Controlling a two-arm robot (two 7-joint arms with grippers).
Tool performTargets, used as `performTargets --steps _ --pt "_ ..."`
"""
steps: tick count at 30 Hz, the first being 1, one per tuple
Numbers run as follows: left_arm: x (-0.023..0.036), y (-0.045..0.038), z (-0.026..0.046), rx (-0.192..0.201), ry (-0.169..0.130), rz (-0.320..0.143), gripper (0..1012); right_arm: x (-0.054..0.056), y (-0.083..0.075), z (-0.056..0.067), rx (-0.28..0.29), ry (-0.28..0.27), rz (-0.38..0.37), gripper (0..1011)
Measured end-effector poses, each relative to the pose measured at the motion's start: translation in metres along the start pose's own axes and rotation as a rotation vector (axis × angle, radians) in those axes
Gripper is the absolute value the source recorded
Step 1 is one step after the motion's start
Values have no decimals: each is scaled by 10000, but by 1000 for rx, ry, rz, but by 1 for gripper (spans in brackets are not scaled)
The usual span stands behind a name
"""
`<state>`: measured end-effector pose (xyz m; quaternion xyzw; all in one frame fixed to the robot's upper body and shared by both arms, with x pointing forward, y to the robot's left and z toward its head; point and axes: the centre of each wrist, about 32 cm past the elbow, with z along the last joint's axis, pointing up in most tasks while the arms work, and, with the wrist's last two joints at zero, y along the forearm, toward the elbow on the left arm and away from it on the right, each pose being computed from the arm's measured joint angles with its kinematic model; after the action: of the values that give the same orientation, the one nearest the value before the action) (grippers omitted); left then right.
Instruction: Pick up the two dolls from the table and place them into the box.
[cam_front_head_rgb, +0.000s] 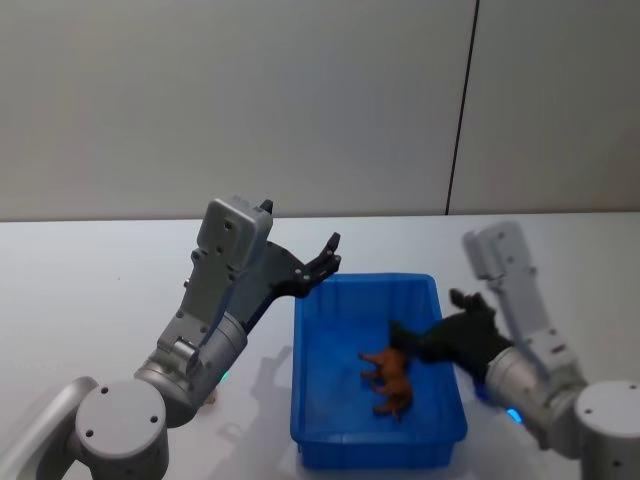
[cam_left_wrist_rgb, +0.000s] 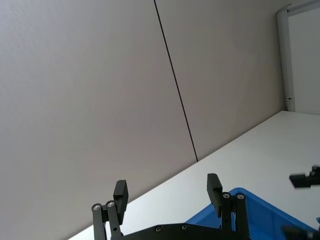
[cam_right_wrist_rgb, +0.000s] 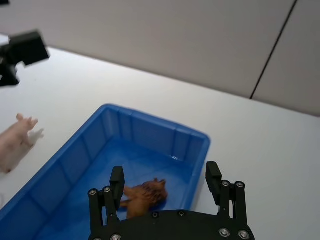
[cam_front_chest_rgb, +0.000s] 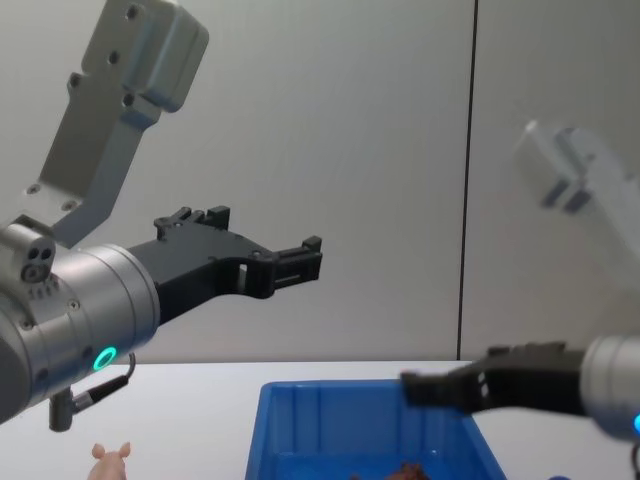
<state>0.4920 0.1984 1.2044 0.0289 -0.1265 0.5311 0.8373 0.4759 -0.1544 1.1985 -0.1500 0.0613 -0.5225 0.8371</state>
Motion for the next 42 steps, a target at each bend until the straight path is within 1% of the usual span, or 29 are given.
performTargets --steps 2,3,4,5,6,7,10,12,13,16,17,18,21,22,24,25,27,31,34,36,37,40,42 --pt "0 0 0 0 0 0 1001 67 -48 23 23 10 -17 1001" --pt "0 0 0 0 0 0 1001 67 -48 23 23 10 -17 1001" --pt "0 0 0 0 0 0 1001 115 -81 34 37 17 -30 1001" --pt "0 0 0 0 0 0 1001 140 -99 40 45 23 -37 1001" --pt "0 0 0 0 0 0 1001 195 -141 51 58 32 -53 1001" --pt "0 0 0 0 0 0 1001 195 -141 51 58 32 -53 1001" --pt "0 0 0 0 0 0 1001 322 -241 58 79 57 -91 1001" --pt "0 0 0 0 0 0 1001 405 -311 53 85 74 -118 1001" --pt "0 0 0 0 0 0 1001 428 -331 49 84 80 -126 1001" --pt "0 0 0 0 0 0 1001 536 -433 24 72 103 -160 1001" --pt "0 0 0 0 0 0 1001 536 -433 24 72 103 -160 1001" --pt "0 0 0 0 0 0 1001 572 -469 14 64 114 -171 1001" --pt "0 0 0 0 0 0 1001 632 -535 -17 40 132 -188 1001" --pt "0 0 0 0 0 0 1001 632 -535 -17 40 132 -188 1001" --pt "0 0 0 0 0 0 1001 677 -586 -53 12 146 -199 1001" --pt "0 0 0 0 0 0 1001 677 -586 -53 12 146 -199 1001" --pt "0 0 0 0 0 0 1001 716 -631 -97 -22 158 -207 1001" --pt "0 0 0 0 0 0 1001 743 -665 -148 -59 166 -208 1001" --pt "0 0 0 0 0 0 1001 764 -685 -203 -98 172 -207 1001" --pt "0 0 0 0 0 0 1001 781 -690 -267 -141 177 -200 1001" --pt "0 0 0 0 0 0 1001 781 -690 -267 -141 177 -200 1001" --pt "0 0 0 0 0 0 1001 803 -676 -370 -198 182 -189 1001" --pt "0 0 0 0 0 0 1001 809 -667 -407 -217 182 -185 1001"
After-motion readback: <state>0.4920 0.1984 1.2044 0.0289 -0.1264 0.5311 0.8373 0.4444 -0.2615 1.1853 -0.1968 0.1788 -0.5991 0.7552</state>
